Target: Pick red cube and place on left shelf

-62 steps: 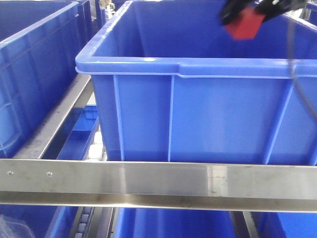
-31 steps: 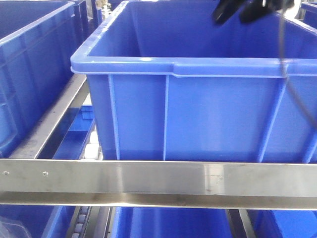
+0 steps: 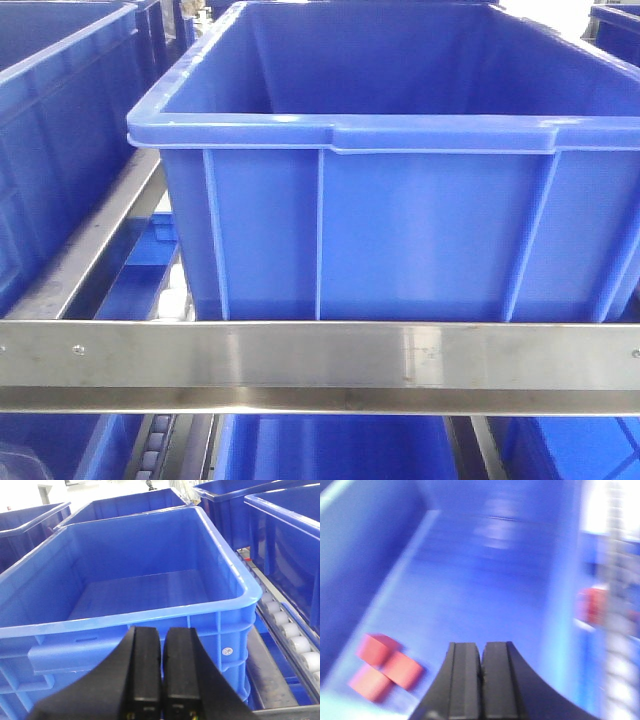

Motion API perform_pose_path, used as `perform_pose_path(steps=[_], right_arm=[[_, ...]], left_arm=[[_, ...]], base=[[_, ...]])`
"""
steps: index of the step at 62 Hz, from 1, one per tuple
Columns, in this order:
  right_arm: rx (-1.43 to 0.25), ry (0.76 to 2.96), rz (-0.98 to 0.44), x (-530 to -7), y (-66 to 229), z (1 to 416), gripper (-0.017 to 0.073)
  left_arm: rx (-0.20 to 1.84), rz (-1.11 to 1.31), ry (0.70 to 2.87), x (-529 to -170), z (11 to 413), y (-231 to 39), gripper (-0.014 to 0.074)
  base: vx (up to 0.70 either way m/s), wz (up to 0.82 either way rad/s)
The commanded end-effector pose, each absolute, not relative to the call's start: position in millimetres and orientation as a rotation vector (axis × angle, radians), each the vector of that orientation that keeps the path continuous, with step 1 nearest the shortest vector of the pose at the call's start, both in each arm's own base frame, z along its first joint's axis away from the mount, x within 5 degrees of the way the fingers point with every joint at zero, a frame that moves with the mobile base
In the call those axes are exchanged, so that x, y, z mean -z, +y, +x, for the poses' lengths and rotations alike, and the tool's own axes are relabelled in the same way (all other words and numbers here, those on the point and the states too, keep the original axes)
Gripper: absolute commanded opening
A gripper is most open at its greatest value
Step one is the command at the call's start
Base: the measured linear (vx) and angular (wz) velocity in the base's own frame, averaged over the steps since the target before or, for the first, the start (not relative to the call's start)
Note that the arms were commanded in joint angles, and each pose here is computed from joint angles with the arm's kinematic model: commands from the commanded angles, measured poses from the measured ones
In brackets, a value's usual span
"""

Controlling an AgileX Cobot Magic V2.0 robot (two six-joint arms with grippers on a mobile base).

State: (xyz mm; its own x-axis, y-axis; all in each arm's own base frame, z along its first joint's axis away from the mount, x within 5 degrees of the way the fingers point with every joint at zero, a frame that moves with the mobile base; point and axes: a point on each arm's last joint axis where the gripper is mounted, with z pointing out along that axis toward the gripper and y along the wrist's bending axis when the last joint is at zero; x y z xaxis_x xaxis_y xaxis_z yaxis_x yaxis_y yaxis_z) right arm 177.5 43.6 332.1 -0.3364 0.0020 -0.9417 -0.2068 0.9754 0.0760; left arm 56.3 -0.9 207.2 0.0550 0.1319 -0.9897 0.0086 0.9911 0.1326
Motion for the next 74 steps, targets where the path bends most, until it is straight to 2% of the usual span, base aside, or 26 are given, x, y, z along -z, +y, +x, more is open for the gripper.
perform_pose_path(steps=[1, 34, 55, 74], right_arm=[[-0.193, 1.769, -0.128, -348.1, 35.2, 165.2, 0.0057], [-0.191, 1.735, -0.118, -351.5, 31.5, 153.9, 0.0057], [-0.176, 1.643, -0.121, -359.2, 25.5, 131.1, 0.0057], [-0.075, 1.602, -0.016, -296.8, 5.4, 92.1, 0.0057]], left_arm=[[-0.089, 0.108, 1.449, -207.7, 56.9, -1.1, 0.0106], [-0.089, 0.108, 1.449, -207.7, 56.9, -1.1, 0.0106], [-0.089, 0.108, 1.449, -207.7, 56.9, -1.1, 0.0106], [-0.089, 0.108, 1.449, -207.7, 56.9, -1.1, 0.0106]], base=[[0.00, 0.00], [-0.01, -0.04], [0.01, 0.04], [0.00, 0.00]])
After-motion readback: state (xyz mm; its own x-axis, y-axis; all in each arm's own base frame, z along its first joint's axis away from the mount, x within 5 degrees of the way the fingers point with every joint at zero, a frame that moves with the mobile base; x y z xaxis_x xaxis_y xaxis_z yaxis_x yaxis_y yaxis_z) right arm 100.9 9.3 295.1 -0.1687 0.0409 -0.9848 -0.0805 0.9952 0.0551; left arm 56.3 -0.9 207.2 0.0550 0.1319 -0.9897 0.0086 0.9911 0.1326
